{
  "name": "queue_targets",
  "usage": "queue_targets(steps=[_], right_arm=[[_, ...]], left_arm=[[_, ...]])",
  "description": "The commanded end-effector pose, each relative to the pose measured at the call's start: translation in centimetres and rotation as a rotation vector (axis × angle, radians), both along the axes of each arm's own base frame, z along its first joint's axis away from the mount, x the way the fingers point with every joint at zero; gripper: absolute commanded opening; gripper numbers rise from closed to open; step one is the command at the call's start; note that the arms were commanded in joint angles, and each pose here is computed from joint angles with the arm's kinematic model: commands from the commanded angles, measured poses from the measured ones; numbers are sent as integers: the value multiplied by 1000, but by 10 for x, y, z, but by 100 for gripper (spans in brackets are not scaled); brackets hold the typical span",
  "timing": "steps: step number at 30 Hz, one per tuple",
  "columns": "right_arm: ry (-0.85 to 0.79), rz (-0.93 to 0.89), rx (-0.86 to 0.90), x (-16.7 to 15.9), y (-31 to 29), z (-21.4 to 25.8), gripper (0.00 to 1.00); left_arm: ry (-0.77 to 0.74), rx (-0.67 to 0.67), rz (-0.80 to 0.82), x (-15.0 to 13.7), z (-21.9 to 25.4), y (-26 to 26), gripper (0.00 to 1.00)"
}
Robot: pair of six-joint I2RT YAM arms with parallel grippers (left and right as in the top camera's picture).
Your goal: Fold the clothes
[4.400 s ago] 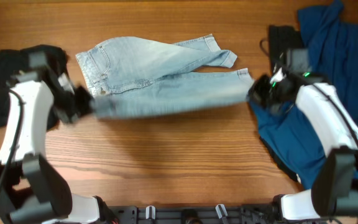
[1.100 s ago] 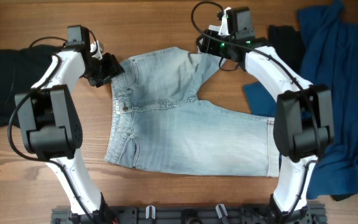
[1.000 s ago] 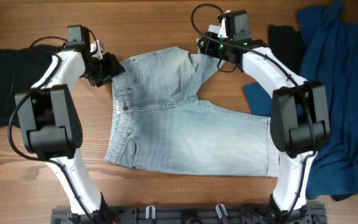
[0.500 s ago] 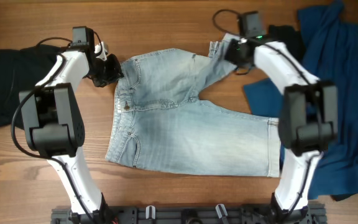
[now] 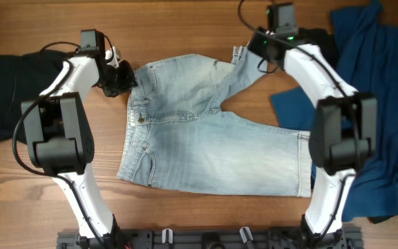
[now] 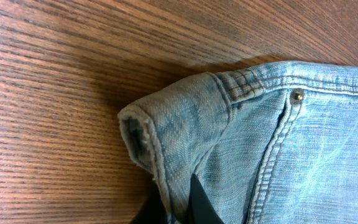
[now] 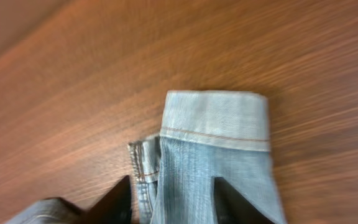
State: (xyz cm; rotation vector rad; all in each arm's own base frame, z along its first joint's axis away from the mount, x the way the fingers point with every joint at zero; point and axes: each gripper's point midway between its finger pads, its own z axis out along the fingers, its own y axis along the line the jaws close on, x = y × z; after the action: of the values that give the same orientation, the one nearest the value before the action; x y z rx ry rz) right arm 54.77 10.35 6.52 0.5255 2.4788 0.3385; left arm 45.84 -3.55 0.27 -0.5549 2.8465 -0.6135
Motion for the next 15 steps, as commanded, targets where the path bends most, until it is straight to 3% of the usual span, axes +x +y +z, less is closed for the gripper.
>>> queue_targets(steps=[1,4,7,13,15], right_arm=[[12,21,11,7,7,-21,50],[0,40,-14,11,7,-28,59],[50,49,-22,5,10,-53,54],[91,57,-43,-4,17,-67,8],[125,43,-61,-11,12,-70,4]], left_arm=[[48,17,-5,-9,-15,-1,4],[47,17,-5,-8,-15,-1,4],[48,17,-5,-9,-15,-1,4],[48,17,-5,-9,-15,-1,4],[48,17,-6,-9,-15,-1,4]])
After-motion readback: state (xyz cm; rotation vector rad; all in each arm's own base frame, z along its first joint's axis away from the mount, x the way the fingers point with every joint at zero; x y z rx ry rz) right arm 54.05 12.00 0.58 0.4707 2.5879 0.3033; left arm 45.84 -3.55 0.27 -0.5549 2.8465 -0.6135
